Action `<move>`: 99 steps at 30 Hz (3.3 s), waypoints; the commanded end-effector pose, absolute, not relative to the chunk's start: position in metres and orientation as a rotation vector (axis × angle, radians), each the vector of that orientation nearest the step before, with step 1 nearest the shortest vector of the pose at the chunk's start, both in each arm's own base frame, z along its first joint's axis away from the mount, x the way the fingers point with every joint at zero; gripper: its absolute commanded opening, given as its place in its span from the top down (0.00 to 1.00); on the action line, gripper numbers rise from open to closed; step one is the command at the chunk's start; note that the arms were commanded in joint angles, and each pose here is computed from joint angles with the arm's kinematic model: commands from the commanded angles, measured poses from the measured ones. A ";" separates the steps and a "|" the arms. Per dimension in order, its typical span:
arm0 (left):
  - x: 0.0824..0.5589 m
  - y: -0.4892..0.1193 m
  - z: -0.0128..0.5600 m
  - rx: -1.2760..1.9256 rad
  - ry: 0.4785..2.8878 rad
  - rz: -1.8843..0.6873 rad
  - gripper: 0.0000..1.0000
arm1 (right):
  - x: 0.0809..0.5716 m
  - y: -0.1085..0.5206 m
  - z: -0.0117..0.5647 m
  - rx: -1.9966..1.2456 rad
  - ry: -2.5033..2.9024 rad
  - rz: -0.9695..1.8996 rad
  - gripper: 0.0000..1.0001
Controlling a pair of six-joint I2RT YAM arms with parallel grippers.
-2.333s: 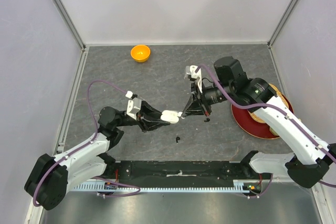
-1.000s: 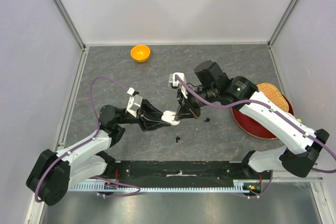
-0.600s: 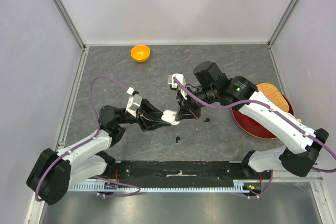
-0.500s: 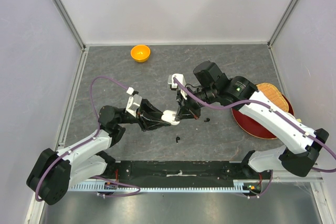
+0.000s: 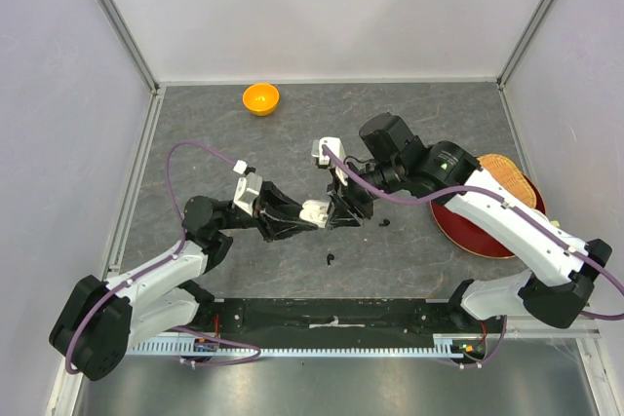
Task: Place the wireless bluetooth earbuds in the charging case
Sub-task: Place the earbud in the charging case, then pick up the earbud from the center of the board.
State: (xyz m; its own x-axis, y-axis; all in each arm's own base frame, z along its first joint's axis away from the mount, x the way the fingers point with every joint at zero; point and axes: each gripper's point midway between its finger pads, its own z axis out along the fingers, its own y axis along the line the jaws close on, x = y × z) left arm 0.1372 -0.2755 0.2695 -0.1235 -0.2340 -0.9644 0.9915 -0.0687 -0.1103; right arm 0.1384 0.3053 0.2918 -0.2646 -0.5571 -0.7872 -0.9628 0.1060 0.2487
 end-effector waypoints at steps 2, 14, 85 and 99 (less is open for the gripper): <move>0.132 -0.275 0.282 1.026 1.012 -1.430 0.98 | 0.148 0.307 0.325 -1.425 1.757 0.994 0.54; 0.143 -0.274 0.267 0.990 1.076 -1.368 0.98 | 0.162 0.289 0.395 -1.114 1.546 0.907 0.23; 0.137 -0.253 0.244 0.927 1.167 -1.251 0.98 | 0.354 0.240 0.029 0.056 2.631 0.790 0.60; 0.139 -0.254 0.244 0.928 1.171 -1.246 0.98 | 0.334 0.237 0.035 0.048 2.631 0.786 0.61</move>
